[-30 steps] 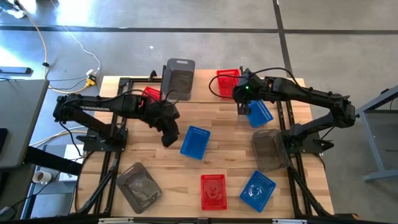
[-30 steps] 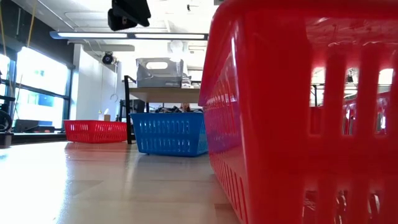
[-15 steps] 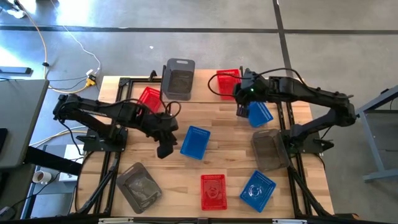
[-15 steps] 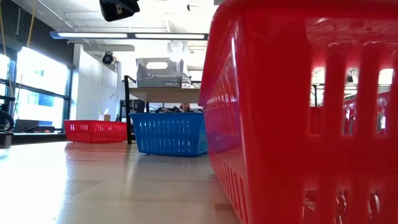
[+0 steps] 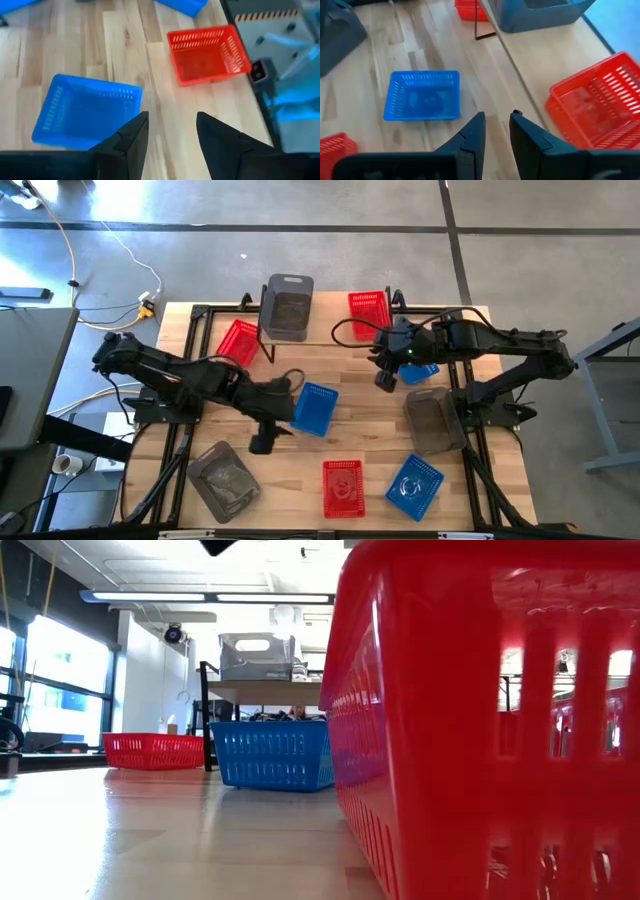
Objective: Stack baskets on shelf by color
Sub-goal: Put the middle blue bin on the shelf
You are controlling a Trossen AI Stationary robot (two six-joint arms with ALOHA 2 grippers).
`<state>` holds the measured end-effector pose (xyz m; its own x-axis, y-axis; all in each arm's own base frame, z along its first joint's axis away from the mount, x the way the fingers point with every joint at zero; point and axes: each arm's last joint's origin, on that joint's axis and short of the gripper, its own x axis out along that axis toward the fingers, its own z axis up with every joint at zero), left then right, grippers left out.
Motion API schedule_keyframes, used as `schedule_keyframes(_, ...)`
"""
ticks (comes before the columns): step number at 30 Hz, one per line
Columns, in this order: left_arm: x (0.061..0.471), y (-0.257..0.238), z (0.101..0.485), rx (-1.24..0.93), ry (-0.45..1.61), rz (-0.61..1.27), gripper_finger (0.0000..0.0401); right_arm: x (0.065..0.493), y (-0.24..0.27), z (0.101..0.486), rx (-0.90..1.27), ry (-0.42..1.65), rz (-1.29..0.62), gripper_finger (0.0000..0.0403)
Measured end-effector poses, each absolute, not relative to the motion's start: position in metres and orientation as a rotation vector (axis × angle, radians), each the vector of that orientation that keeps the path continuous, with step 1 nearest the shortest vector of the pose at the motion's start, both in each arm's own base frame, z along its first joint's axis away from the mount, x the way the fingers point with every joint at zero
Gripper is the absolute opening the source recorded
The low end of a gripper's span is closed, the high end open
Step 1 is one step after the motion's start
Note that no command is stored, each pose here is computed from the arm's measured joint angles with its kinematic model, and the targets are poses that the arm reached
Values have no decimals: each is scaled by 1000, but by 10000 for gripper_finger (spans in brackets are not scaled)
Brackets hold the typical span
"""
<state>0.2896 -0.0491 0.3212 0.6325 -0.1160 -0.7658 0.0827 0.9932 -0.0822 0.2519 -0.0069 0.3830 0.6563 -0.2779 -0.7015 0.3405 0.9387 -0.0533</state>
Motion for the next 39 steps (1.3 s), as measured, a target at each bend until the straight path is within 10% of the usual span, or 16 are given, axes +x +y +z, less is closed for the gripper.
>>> schedule_keyframes(39,362,-37,177,200,1309,-71,143,251,0,382,92,781,-383,75)
